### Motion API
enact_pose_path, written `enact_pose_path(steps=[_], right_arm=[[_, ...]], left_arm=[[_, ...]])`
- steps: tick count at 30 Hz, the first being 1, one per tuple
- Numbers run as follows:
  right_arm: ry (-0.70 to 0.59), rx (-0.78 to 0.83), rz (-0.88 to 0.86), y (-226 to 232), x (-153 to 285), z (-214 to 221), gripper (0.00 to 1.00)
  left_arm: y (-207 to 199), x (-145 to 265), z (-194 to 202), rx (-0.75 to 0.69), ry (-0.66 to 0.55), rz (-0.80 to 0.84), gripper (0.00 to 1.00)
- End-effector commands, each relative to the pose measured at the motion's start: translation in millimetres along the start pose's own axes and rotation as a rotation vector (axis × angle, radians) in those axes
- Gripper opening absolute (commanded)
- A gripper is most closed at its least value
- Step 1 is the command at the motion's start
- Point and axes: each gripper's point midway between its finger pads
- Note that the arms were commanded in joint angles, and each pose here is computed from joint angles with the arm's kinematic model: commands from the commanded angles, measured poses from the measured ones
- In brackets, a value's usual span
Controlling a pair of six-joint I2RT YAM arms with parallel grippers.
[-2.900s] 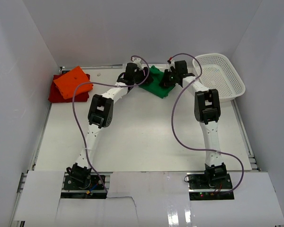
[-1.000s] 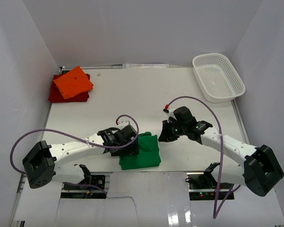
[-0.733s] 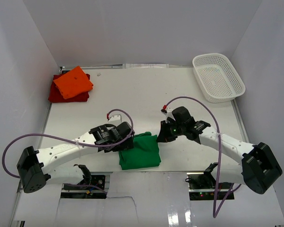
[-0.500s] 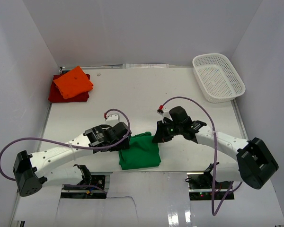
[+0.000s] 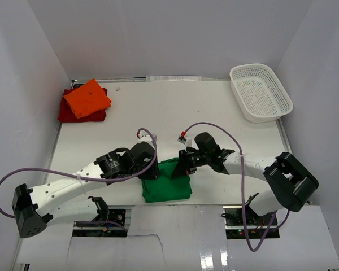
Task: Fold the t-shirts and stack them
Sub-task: Smooth out wrinkles on the folded tshirt
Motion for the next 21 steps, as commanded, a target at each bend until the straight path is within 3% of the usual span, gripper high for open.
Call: enact_pose_path(steps=[1, 8, 14, 21], right_arm=[[-0.001, 0.020, -0.130, 24.9, -6.7, 2.1, 0.08], [0.026, -0.090, -0.322, 48.1, -25.2, 24.0, 0.08], [0.056, -0.176, -0.474, 59.0, -42.6, 34.1, 0.08], [0.060, -0.280, -0.373, 19.4, -62.4, 46.2, 0.08]], left_arm=[[-11.6, -1.9, 3.2, -0.035, -0.002, 0.079, 0.34], [-5.0, -20.7, 27.7, -0.022, 0.002, 0.110, 0.17], [-1.6, -34.0, 47.0, 0.040, -0.081, 0.207, 0.15], [15.7, -55.4, 55.2, 0.082, -0.112, 0.176, 0.16]])
Point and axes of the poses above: each gripper's point midway between its finger pads, its own x axis back along the fingers, its own y axis along the line the jaws close on, z = x × y, and after that the axes turned 13 degrees about -x, right-handed
